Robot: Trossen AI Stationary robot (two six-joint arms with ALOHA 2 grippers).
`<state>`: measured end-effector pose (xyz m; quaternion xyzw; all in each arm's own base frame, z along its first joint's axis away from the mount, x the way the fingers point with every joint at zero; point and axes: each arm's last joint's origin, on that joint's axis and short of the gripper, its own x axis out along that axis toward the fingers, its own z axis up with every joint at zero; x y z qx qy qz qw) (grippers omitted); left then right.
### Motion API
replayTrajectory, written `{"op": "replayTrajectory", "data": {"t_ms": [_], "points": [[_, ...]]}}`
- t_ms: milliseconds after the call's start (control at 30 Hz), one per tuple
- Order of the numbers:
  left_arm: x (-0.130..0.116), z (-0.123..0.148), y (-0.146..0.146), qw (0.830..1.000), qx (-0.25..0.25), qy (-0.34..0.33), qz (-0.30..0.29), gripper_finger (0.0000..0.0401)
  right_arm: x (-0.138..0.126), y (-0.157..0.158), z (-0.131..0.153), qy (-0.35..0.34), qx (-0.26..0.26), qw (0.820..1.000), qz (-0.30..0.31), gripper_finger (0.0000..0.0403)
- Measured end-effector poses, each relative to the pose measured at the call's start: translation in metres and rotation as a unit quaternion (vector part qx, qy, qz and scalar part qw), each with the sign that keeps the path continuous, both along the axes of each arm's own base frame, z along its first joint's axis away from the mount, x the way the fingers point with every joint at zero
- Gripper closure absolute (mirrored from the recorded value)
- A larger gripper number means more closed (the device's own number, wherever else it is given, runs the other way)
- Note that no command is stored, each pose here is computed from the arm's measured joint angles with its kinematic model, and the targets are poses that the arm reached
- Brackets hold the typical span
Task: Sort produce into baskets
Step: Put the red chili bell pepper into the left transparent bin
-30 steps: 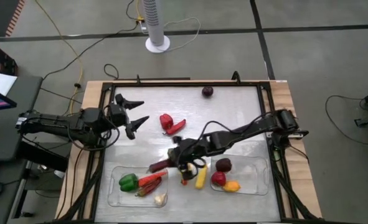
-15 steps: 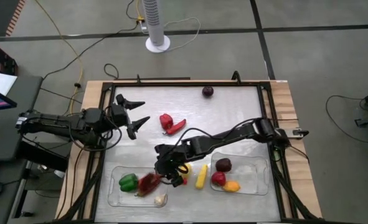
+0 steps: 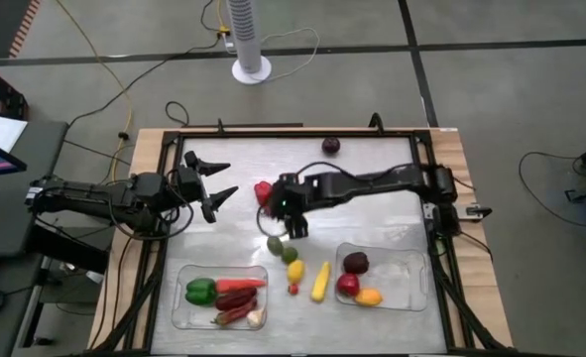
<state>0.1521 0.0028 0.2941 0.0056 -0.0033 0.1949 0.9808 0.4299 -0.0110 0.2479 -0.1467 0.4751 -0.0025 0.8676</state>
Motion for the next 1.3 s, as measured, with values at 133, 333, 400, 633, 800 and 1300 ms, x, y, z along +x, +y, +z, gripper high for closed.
{"op": "replayTrajectory", "data": {"t_ms": [133,333,400,633,800,1300], "points": [[0.000,0.000,0.000,1.000,0.000,0.002,0.000,0.0095,-0.007,-0.036,-0.043,-0.004,0.012,0.999,-0.041,0.0127],[0.000,0.000,0.001,1.000,0.010,0.006,0.009,0.0095,-0.012,-0.064,-0.065,-0.014,0.008,0.998,-0.062,0.0127],[0.000,-0.001,0.001,1.000,0.011,0.007,0.014,0.0095,-0.012,-0.067,-0.064,-0.015,0.014,0.998,-0.060,0.0127],[0.000,-0.001,0.001,1.000,0.004,0.005,0.013,0.0095,-0.007,-0.062,-0.081,-0.003,0.039,0.999,-0.035,0.0127],[0.000,-0.002,0.001,1.000,-0.001,0.011,0.010,0.0095,-0.001,-0.055,-0.100,0.015,0.016,0.999,-0.026,0.0130],[0.000,-0.003,0.001,1.000,-0.003,0.016,0.010,0.0095,-0.002,-0.052,-0.100,0.025,-0.003,0.999,-0.026,0.0308]]}}
